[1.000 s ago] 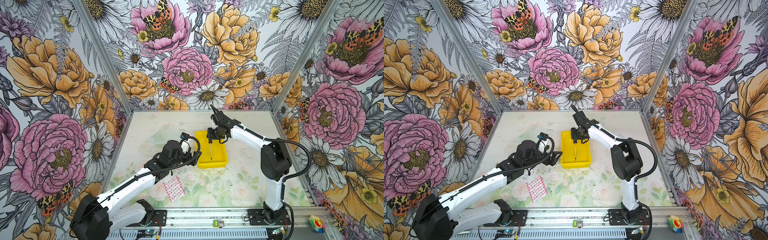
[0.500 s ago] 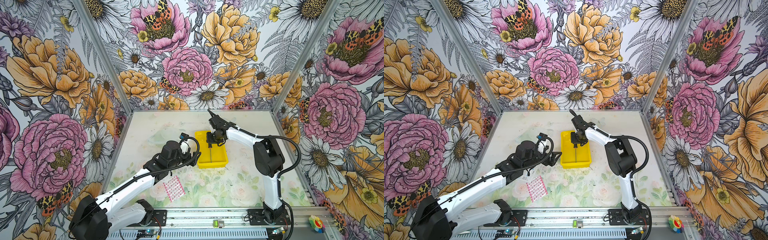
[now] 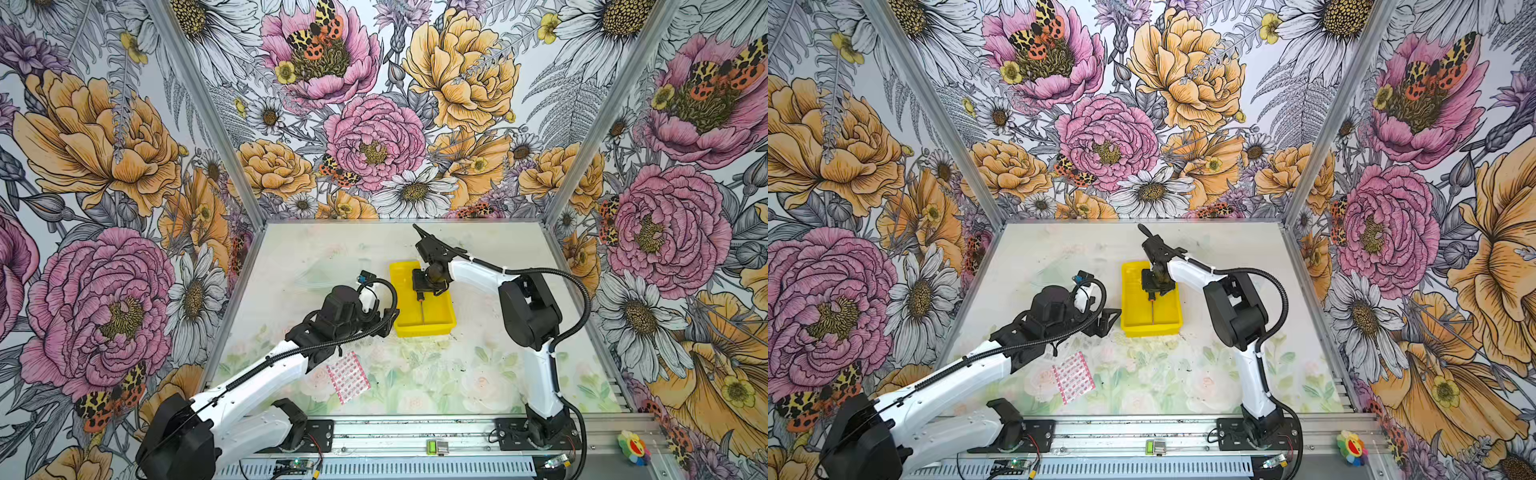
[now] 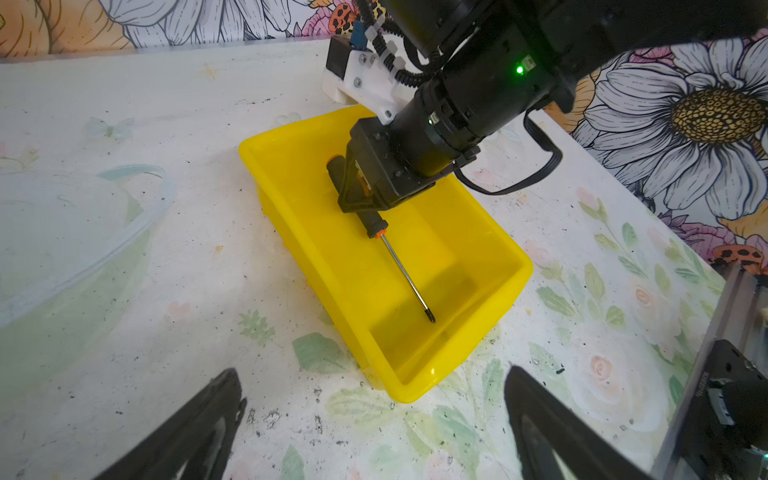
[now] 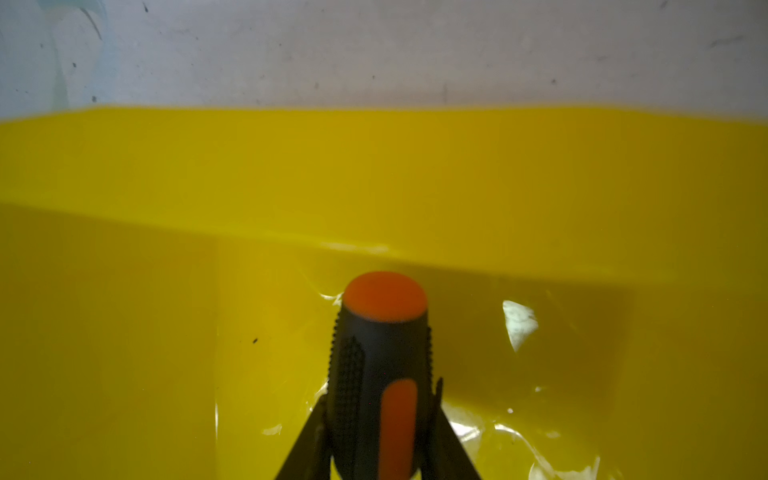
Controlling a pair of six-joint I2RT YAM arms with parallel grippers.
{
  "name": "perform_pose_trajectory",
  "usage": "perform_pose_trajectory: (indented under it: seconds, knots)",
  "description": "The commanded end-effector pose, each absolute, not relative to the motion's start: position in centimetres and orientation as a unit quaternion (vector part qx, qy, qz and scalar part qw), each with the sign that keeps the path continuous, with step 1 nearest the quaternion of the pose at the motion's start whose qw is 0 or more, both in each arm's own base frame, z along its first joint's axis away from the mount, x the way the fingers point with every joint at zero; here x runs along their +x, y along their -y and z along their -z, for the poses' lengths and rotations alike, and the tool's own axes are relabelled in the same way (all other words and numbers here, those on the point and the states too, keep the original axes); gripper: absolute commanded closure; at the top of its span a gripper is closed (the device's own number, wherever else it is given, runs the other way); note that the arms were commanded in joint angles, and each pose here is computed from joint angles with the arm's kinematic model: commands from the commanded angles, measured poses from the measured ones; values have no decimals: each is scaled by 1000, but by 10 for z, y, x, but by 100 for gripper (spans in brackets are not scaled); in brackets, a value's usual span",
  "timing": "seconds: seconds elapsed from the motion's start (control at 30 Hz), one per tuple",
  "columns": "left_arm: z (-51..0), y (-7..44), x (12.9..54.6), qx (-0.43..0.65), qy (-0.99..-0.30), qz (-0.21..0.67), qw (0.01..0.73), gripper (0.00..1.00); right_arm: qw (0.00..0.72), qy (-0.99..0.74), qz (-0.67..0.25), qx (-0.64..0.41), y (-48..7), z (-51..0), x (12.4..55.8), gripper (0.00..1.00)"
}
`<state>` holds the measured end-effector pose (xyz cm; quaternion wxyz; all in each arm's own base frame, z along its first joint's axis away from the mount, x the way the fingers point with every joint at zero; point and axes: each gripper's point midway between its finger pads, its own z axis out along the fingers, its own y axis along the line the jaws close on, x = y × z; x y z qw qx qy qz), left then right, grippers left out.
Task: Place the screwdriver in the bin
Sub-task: 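Lower the screwdriver into the bin and open the right gripper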
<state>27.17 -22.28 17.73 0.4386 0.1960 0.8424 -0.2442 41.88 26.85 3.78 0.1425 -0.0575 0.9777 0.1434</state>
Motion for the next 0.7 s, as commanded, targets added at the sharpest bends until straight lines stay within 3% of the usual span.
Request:
perform_pose_trajectory:
  seconds: [0.0,0.67]
  knots:
    - [-180,216,273,187,-841,238,449,1,140,-980,-129,-50,-267,-26,419,99]
    - [-181,214,275,183,-840,235,454,1,147,-982,-108,-42,-258,-24,418,79]
